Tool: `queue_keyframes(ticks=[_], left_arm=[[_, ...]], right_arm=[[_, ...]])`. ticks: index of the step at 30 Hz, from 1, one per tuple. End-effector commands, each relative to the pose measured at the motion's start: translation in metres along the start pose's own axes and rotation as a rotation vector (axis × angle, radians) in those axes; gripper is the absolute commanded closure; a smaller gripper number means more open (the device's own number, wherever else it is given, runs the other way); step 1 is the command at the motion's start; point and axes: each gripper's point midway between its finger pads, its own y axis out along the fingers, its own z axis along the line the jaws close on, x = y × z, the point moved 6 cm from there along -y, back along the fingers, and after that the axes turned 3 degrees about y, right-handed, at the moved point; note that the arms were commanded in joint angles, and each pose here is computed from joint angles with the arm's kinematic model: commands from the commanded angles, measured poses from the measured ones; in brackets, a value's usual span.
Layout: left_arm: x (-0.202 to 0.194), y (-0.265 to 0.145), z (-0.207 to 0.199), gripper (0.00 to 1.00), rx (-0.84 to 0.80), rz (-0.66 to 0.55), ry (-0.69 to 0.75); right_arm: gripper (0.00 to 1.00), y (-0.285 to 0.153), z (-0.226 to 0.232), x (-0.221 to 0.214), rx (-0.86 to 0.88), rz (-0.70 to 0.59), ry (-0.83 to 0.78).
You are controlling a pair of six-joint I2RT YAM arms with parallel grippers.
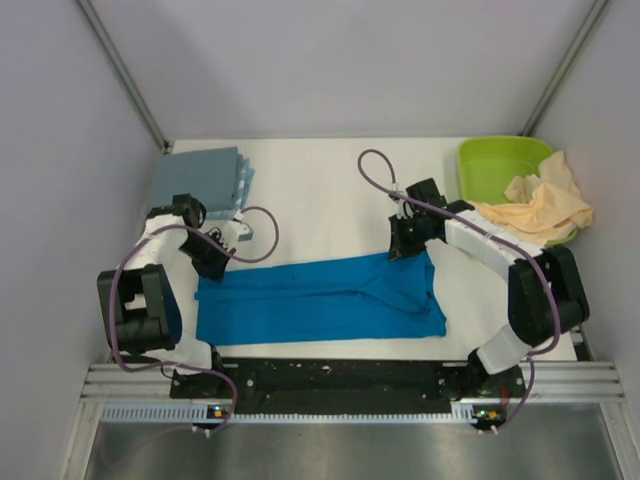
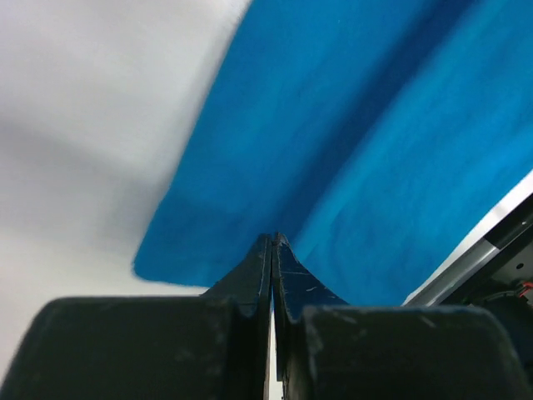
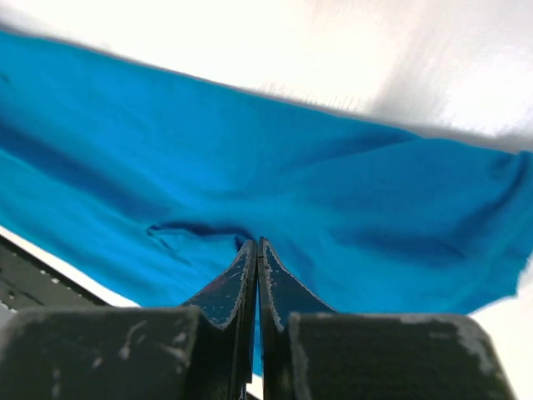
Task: Fold and stack the t-shirts
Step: Fold the other side of the tshirt into a rectangle
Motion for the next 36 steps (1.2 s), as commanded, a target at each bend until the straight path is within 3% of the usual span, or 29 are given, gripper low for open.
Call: queue_keyframes(ticks=[1,5,10,14,17,20,23,25,30,36], left_arm=[[-0.015,0.035,0.007,1.0,0.067,0.075,-0.073],[-0.029,0.041,-0.005,1.0,0.015,0.136,-0.069],[-0.05,0.03,-0.04,1.0,-0.079,0.209,-0.004],[-0.08,0.038,-0.047,1.0,-0.068,0.356,0.03],[-0.089,0.037,-0.048,1.0,-0.081,0.432,0.023],[-0.075,0.024,-0.044,0.99,-0.08,0.37,0.042],[-0.037,0.003,-0.029,0.94,-0.026,0.208,0.059],[-0.014,-0.006,-0.02,0.9,-0.005,0.099,0.033],[0.01,-0.009,-0.009,0.89,0.054,-0.035,-0.021],[0.011,-0.004,-0.012,0.89,0.058,-0.052,-0.04]], right_arm=[[1.0,0.03,0.008,0.005,0.07,0.011,-0.096],[1.0,0.045,0.015,-0.029,0.139,0.116,-0.143],[1.0,0.032,0.016,-0.071,0.174,0.176,-0.11],[1.0,0.025,0.023,-0.105,0.225,0.3,-0.091],[1.0,0.004,0.038,-0.113,0.274,0.34,-0.173],[1.0,-0.017,0.05,-0.09,0.271,0.219,-0.224],[1.0,-0.016,0.049,-0.044,0.093,0.077,-0.234],[1.0,0.0,0.043,-0.024,-0.013,0.06,-0.223],[1.0,0.047,0.022,-0.025,-0.124,0.198,-0.234],[1.0,0.035,0.056,-0.072,0.068,0.341,-0.312]])
